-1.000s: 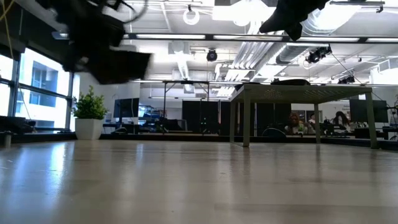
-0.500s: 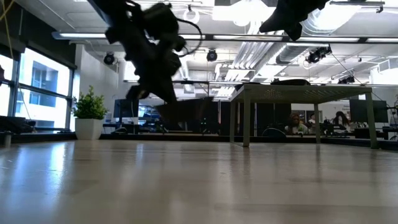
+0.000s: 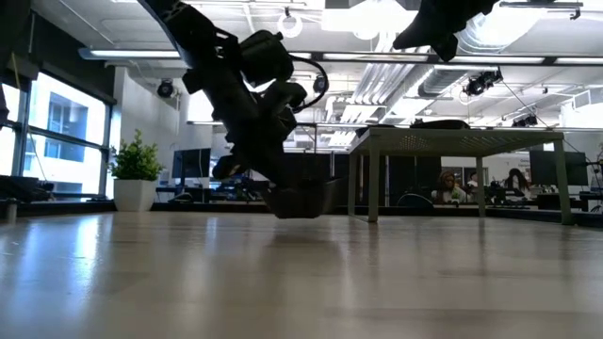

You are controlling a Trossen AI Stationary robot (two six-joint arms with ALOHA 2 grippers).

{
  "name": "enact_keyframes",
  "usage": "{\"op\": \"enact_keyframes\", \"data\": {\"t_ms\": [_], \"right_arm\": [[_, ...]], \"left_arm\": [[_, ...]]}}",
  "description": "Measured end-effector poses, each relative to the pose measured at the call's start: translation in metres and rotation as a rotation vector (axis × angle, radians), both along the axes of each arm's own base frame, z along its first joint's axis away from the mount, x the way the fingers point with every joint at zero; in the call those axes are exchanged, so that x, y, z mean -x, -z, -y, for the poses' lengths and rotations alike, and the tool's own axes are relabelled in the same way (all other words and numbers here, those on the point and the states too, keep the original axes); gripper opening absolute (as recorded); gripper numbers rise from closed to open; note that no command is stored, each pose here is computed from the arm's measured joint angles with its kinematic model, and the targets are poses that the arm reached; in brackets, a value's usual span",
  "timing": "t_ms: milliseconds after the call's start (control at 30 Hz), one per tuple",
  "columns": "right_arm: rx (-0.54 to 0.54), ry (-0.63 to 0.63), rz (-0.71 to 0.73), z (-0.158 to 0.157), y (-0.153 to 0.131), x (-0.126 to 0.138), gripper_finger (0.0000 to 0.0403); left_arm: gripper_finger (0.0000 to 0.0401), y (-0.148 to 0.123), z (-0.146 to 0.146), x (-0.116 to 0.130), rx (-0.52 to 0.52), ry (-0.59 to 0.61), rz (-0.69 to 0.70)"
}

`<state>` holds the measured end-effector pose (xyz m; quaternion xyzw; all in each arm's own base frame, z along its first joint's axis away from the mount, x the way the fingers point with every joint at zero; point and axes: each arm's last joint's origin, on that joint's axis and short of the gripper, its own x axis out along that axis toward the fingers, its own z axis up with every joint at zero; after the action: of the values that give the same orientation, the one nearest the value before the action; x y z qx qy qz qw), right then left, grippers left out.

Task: Pick & Place Mini shaped plates
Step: Stack the distorted square plate on top of the distorted square plates on the shelf

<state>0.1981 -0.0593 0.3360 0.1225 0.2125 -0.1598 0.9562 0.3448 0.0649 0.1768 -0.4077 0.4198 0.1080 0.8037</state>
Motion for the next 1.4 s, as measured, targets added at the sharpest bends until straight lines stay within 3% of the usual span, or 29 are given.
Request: {"op": "enact_keyframes", "data": {"t_ms": [500, 767, 900, 1000, 1133, 1233, 1400], "right_arm": [[-0.033, 0.019, 0.01, 0.0, 0.0, 0.0, 0.0002], [-0.048, 0.03, 0.014, 0.0, 0.0, 0.0, 0.0002], [-0.073, 0.04, 0.021, -0.001, 0.0, 0.0, 0.0004], [-0.082, 0.038, 0.019, -0.006, 0.0, -0.003, 0.0002], [-0.077, 0.026, -0.004, -0.015, -0.008, -0.016, 0.0002], [-0.059, 0.013, -0.06, -0.018, -0.014, -0.034, 0.0001], [-0.076, -0.008, -0.164, -0.014, -0.012, -0.072, 0.0013]], "left_arm": [[0.0004, 0.005, -0.003, -0.006, -0.02, -0.107, 0.01], [0.006, 0.005, -0.009, -0.004, 0.003, -0.105, 0.008], [0.0072, 0.0, -0.022, 0.003, 0.037, -0.018, 0.038], [0.0059, -0.015, -0.026, 0.014, -0.03, 0.007, 0.039], [0.0011, -0.047, -0.02, 0.031, -0.217, 0.005, 0.091], [0.0009, -0.06, -0.013, 0.047, -0.322, -0.059, 0.177], [0.0002, -0.064, -0.006, 0.083, -0.394, -0.155, 0.371]]}}
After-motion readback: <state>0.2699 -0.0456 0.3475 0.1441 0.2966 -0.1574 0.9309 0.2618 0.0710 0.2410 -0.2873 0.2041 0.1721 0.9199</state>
